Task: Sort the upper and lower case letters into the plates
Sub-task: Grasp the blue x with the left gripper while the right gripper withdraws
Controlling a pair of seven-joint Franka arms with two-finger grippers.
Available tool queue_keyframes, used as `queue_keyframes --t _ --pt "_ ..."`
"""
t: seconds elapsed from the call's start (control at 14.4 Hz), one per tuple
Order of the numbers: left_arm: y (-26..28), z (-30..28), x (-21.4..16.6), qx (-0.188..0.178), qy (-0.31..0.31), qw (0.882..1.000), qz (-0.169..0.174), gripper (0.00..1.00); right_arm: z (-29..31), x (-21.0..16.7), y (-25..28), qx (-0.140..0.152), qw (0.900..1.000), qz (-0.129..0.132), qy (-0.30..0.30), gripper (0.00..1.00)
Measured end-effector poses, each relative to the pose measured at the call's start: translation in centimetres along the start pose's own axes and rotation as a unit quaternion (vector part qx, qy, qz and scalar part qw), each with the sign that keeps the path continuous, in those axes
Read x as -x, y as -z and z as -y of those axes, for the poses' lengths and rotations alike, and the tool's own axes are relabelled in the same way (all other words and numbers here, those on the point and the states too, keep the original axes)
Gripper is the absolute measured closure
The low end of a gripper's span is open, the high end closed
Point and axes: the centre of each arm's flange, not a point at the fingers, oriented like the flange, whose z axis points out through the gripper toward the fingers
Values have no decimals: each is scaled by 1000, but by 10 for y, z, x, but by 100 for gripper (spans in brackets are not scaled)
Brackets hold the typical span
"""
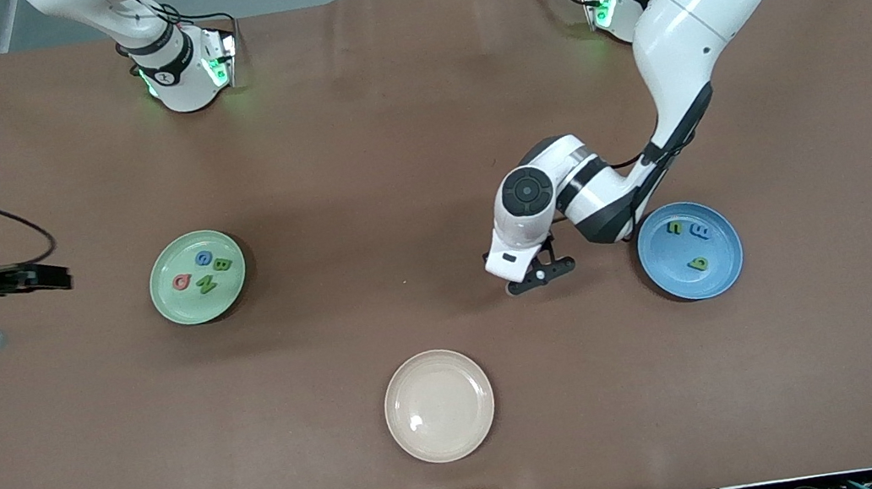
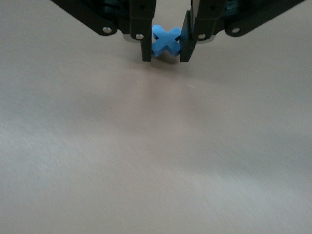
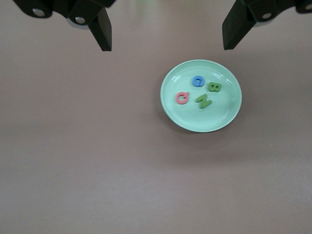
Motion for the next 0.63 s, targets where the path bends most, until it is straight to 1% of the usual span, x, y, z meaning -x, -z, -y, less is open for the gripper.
queue_keyframes --t 0.14,0.28,0.42,0.63 --pt "31 27 -25 -14 -37 999 -13 73 -19 1 11 -2 1000 -10 -4 0" --pt "58 63 -48 -20 -69 997 -21 73 -30 2 14 -3 1000 -13 3 0" --pt "67 107 -61 -25 -95 995 -14 73 -38 4 13 -6 1000 -9 4 0" --pt "52 173 -73 -24 -122 992 10 73 -39 3 14 -6 1000 -9 5 0"
